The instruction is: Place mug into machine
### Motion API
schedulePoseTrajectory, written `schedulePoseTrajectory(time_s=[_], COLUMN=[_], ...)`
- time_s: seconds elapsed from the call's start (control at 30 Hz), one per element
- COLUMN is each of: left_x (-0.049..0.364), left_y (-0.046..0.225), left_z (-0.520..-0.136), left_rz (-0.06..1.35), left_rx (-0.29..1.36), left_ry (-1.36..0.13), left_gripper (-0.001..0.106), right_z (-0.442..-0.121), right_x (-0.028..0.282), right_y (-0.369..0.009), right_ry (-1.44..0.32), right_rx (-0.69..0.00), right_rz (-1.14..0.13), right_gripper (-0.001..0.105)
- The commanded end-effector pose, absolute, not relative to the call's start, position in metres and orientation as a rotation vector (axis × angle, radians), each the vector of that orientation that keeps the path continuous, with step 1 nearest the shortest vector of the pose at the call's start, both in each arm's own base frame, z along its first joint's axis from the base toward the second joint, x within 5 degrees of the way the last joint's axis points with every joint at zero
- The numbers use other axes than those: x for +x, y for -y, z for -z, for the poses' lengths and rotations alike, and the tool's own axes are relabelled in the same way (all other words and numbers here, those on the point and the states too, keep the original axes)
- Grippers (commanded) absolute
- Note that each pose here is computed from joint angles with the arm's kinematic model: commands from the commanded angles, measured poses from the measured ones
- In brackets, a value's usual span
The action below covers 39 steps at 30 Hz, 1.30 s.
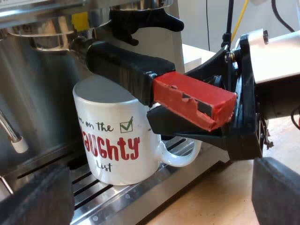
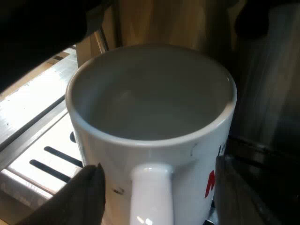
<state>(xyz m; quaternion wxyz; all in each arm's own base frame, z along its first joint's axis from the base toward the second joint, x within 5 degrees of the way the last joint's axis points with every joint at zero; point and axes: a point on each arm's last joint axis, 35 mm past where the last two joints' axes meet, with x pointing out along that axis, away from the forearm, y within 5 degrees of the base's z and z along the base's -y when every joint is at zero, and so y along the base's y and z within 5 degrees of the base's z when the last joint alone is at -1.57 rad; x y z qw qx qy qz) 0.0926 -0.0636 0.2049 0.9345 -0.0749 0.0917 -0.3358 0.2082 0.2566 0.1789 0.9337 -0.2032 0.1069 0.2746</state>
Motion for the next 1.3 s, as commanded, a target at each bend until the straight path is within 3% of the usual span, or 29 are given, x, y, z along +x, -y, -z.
schedulePoseTrajectory(time_s=[0.03, 0.43, 0.6, 0.77, 1.07, 1.3], left_x=[0.093, 0.093, 0.093, 0.093, 0.093, 0.093], left_y=[0.064, 0.064, 0.064, 0.064, 0.064, 0.064], left_z=[-0.207, -0.207, -0.207, -0.207, -0.207, -0.207], left_rz=[0.685, 0.685, 0.685, 0.685, 0.685, 0.685], left_rx=[-0.170, -0.170, -0.170, -0.170, -0.170, -0.170], left_ry=[-0.175, -0.175, -0.175, -0.175, -0.175, -0.175], left_gripper=[0.078, 0.078, 0.078, 0.078, 0.078, 0.078], right_z=[-0.183, -0.164, -0.158, -0.150, -0.156, -0.153], right_x=[0.204, 0.190, 0.195, 0.198, 0.231, 0.237], right_y=[-0.254, -0.238, -0.246, -0.251, -0.270, -0.278], right_ry=[-0.203, -0.259, -0.184, -0.164, -0.127, -0.124], right_rx=[-0.406, -0.416, -0.362, -0.375, -0.371, -0.376], right_rz=[-0.551, -0.559, -0.578, -0.579, -0.539, -0.545], right_gripper=[0.055, 0.055, 0.055, 0.055, 0.055, 0.055])
